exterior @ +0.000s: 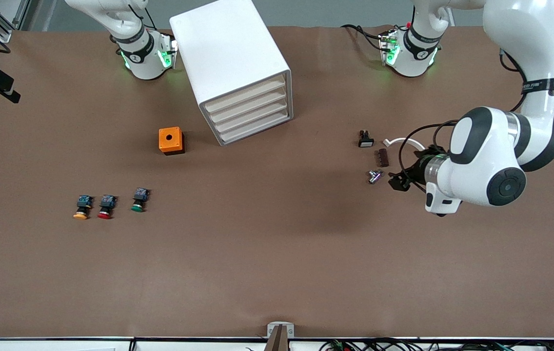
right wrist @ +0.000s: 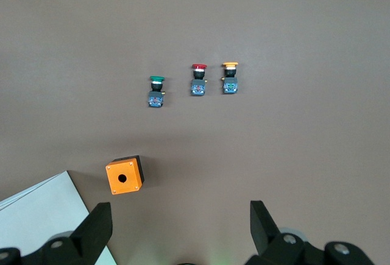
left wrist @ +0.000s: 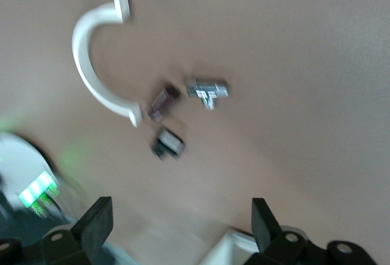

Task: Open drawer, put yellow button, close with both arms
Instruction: 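Move the left gripper toward the white cabinet's drawer handle, then grasp the top drawer handle with the left gripper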

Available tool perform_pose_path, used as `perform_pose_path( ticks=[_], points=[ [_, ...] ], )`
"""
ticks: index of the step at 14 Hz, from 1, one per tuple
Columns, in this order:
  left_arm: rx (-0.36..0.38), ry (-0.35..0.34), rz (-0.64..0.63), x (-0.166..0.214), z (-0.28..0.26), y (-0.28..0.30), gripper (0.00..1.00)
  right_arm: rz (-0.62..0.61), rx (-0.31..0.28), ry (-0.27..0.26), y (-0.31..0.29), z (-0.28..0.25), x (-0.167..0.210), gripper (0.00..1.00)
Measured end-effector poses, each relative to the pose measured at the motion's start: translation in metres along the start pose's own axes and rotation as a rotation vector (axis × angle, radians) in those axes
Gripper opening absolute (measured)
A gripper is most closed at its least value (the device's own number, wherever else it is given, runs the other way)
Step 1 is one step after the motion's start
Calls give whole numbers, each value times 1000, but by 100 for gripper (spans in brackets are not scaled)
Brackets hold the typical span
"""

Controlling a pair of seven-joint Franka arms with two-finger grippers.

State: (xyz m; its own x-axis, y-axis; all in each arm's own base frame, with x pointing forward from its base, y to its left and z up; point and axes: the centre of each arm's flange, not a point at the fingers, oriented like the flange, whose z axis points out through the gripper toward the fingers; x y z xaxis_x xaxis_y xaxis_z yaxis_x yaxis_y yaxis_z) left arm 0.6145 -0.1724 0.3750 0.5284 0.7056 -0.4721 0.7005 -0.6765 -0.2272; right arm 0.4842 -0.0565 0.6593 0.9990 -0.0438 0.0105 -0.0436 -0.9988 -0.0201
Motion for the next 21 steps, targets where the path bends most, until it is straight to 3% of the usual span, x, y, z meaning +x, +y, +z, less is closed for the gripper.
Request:
perform_pose_path(
  ticks=[3,8,14,18,21],
  points=[
    [-10,-127,-212,-14,20,18,100,0,0,1,0,0,0,100],
    [69,-295,-543,-36,65,51,100,-1,0,2,-1,0,0,100],
    [322,-412,-804,-94,123,84,100,2,0,3,1,0,0,100],
    [503,-468,-928,-106,160,90,100,11,1,3,6,0,0,100],
    [591,-519,-972,-115,179,95,100,10,0,4,5,0,0,100]
  ],
)
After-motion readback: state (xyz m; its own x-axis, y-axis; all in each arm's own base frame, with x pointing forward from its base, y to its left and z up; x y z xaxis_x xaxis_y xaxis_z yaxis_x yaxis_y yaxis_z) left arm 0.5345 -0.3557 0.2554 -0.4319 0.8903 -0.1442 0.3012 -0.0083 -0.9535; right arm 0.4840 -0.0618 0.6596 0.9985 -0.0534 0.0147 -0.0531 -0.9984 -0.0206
